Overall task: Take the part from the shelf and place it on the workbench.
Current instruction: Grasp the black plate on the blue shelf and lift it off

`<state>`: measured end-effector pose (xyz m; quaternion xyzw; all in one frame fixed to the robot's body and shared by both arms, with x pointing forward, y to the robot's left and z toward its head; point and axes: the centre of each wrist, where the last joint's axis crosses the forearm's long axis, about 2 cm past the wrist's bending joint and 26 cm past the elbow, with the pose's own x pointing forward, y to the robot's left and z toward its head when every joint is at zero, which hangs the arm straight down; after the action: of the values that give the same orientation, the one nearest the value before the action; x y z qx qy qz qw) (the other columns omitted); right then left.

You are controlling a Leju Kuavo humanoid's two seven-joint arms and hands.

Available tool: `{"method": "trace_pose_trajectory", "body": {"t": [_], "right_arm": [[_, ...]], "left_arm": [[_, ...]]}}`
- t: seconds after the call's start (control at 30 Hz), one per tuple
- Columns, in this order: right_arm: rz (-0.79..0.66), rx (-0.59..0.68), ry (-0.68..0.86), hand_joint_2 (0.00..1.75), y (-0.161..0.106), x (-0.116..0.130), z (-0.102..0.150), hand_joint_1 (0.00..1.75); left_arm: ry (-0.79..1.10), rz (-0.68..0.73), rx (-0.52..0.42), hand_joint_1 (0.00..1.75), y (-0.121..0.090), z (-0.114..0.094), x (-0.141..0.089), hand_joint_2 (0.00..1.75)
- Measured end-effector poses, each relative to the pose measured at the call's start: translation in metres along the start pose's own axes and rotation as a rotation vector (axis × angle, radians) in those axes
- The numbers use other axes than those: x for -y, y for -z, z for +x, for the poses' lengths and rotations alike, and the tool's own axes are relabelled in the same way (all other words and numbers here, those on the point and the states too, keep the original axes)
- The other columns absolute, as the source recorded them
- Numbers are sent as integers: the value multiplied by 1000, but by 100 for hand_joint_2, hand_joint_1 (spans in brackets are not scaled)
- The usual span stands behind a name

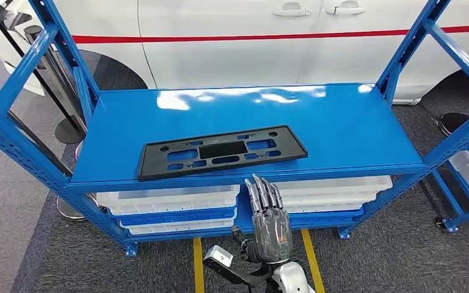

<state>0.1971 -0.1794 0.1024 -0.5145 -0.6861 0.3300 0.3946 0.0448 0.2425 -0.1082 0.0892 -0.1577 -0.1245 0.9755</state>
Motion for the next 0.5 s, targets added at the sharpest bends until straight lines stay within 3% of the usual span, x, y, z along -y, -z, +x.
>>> {"method": "trace_pose_trajectory", "body": {"t": [0.5], "right_arm": [[-3,6,46,175,0,2,13,0]], "left_arm": [[4,3,-10,0,0,1,-1,0]]}}
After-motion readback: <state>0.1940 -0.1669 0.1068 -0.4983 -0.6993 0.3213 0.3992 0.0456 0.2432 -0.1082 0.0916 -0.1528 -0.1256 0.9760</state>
